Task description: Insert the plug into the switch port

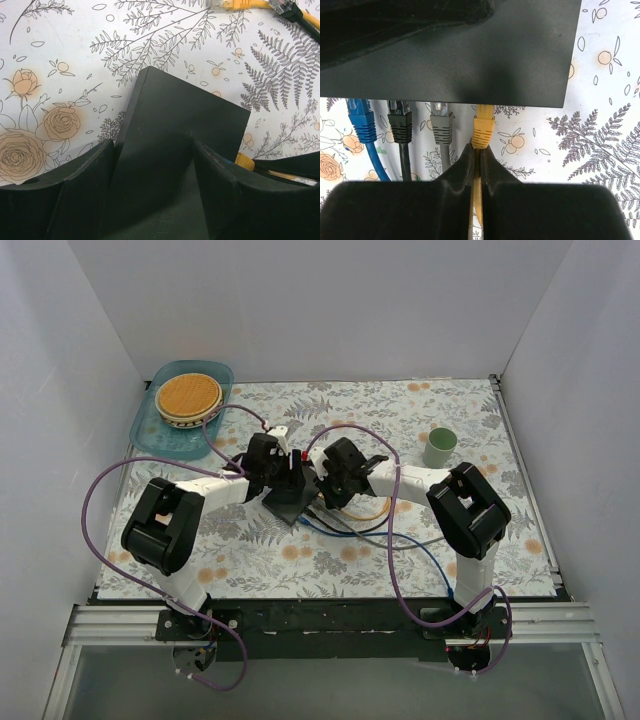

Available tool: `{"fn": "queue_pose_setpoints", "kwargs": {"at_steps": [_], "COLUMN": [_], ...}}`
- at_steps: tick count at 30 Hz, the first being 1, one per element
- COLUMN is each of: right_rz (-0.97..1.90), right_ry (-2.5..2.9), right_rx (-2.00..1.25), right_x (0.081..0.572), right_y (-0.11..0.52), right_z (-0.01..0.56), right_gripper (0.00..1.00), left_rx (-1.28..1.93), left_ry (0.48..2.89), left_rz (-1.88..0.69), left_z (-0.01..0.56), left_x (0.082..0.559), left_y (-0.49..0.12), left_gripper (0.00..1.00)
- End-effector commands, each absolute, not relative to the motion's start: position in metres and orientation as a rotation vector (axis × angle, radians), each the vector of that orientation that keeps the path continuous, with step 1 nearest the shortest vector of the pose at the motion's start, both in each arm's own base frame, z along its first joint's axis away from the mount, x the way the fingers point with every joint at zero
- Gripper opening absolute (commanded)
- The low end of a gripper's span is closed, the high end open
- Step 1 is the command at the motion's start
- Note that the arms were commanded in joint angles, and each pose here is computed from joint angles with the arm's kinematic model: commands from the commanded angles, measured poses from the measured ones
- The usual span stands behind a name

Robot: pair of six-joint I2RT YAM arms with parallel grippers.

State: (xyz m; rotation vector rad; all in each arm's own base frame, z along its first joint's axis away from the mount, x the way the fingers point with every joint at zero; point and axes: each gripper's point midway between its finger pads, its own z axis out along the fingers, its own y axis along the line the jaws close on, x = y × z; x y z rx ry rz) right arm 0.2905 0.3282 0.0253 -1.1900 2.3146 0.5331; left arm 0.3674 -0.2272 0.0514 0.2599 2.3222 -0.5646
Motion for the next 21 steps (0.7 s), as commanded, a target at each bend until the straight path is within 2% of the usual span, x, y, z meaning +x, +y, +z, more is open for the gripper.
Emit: {"fn": "queue_pose_setpoints", "kwargs": {"at_steps": [1,2,8,10,16,17,21], "right_rz": [0.835,0.831,0.789,0.751,0.568,0.538,0.410], "right_ry": [1.861,1.881,1.966,2.000,2.112,2.117,2.158], "right_rx": [-1.233,-1.239,-1.288,-1.287,-1.247,-1.228,-1.164], "right_x": [0.301,0.299,0.295,0.297,0.310,0.314,0.327], "right_y": [0.428,0.426,0.416,0.411,0.388,0.386,0.367], "right_z": [0.081,0.077,0.051,0.045,0.039,0.043,0.055], "right_gripper": [0.11,0.16,0.30,0.33,0.57,0.64,0.74], "left_rx": [0.502,0.451,0.267,0.200,-0.101,-0.154,-0.307], "left_ry": [2.347,2.362,2.355,2.363,2.371,2.359,2.336], "left_rz": [-1.249,-1.220,-1.169,-1.125,-0.929,-0.874,-0.729], "left_z": [0.090,0.086,0.088,0.087,0.089,0.089,0.094], "left_x": [0.258,0.265,0.288,0.297,0.329,0.336,0.349], "left_y": [-0.339,-0.332,-0.311,-0.305,-0.267,-0.259,-0.235], "left_gripper": [0.61,0.63,0.67,0.71,0.82,0.84,0.90]}}
